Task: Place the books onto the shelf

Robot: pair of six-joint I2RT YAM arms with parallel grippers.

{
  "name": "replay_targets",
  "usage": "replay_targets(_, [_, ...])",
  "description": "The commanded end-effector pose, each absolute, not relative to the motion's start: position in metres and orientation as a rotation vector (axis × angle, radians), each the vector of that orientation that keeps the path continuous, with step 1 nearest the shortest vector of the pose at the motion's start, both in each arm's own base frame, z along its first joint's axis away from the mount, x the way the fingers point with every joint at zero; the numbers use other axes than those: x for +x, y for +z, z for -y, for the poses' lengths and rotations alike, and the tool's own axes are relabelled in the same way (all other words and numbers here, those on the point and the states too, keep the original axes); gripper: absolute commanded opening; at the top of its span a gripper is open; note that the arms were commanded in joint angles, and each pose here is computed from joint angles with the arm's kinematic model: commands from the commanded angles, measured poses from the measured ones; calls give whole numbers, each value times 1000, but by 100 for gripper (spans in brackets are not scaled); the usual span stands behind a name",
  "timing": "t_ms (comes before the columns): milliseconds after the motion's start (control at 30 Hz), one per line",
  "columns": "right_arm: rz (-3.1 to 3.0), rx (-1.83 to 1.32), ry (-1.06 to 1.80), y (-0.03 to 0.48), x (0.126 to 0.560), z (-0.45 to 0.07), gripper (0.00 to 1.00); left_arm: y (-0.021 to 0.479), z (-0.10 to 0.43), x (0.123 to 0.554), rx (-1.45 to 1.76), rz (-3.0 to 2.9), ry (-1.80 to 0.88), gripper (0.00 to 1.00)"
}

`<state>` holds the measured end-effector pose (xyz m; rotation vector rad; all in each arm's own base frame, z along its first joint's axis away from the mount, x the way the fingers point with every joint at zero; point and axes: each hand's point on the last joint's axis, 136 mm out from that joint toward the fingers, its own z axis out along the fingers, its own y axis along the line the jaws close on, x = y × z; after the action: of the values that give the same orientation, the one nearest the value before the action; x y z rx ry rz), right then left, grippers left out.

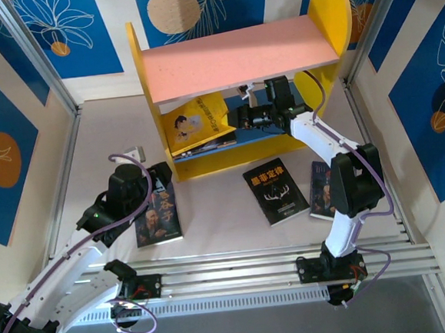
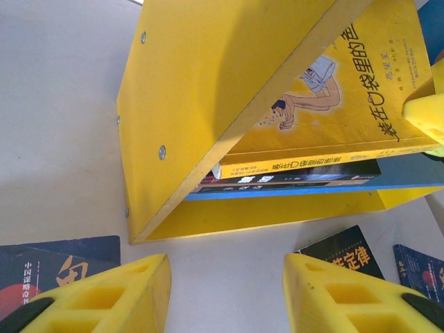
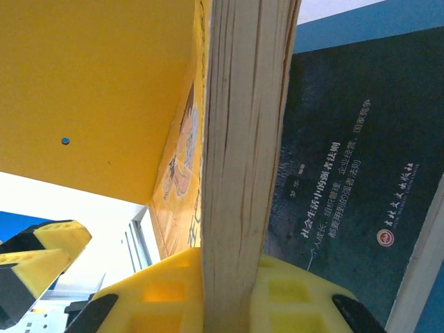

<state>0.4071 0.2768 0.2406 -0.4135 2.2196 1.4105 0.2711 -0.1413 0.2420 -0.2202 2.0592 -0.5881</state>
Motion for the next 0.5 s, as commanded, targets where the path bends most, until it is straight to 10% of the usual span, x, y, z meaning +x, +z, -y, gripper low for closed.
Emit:
replay_targets(0, [-2168, -519, 1438, 253, 399, -294, 0, 257, 137, 273, -229, -2017, -582, 47])
replay_targets(467, [-2212, -482, 1357, 246, 396, -294, 10, 257, 130, 270, -248, -2005, -578, 47])
